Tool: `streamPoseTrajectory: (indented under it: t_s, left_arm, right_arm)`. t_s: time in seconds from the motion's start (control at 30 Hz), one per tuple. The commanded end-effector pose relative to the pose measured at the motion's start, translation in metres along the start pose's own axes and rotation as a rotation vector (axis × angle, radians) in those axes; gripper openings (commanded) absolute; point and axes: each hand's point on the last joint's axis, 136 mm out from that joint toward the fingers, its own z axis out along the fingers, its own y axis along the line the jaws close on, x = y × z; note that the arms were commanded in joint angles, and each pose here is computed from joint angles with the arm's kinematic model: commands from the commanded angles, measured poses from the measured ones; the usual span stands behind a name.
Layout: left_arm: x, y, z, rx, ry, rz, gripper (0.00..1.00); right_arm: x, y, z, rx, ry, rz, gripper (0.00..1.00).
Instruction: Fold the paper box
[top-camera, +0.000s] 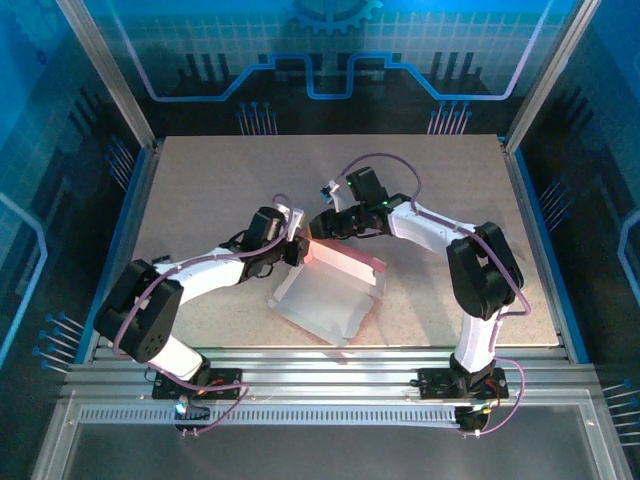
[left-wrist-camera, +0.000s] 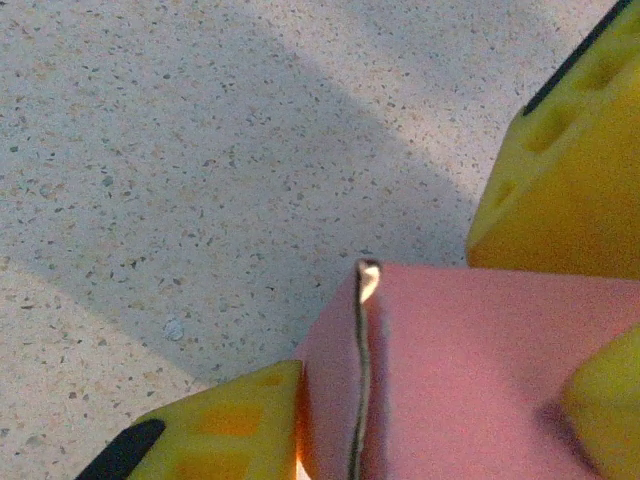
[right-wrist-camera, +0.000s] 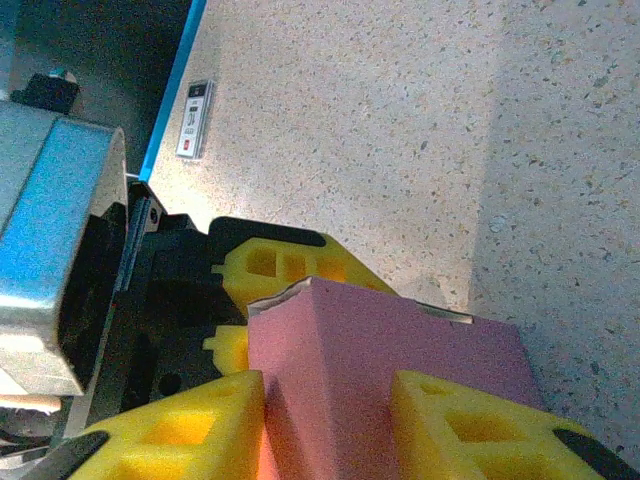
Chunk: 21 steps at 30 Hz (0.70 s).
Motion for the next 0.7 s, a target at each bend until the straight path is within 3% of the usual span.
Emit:
streamPoseTrajectory:
  t_s: [0.0,0.47,0.67]
  left_arm:
    - [-0.012,0.0,0.002,-0.033,-0.023,0.032,0.15]
    - [-0.012,0.024,-0.003,-0.313,-0.022,0.077,0.04]
    - [-0.01,0.029,-0.015,-0.376,-0.048,0.021,0.05]
  right_arm:
    - [0.006,-0.004,0.004,-0.025,0.026,0.026,0.38]
    - [0.007,-0.008,-0.001,0.007,0.01,0.045,0.36]
    - [-0.006,0.003,-0.018,0.016,-0.047,0.04,0.45]
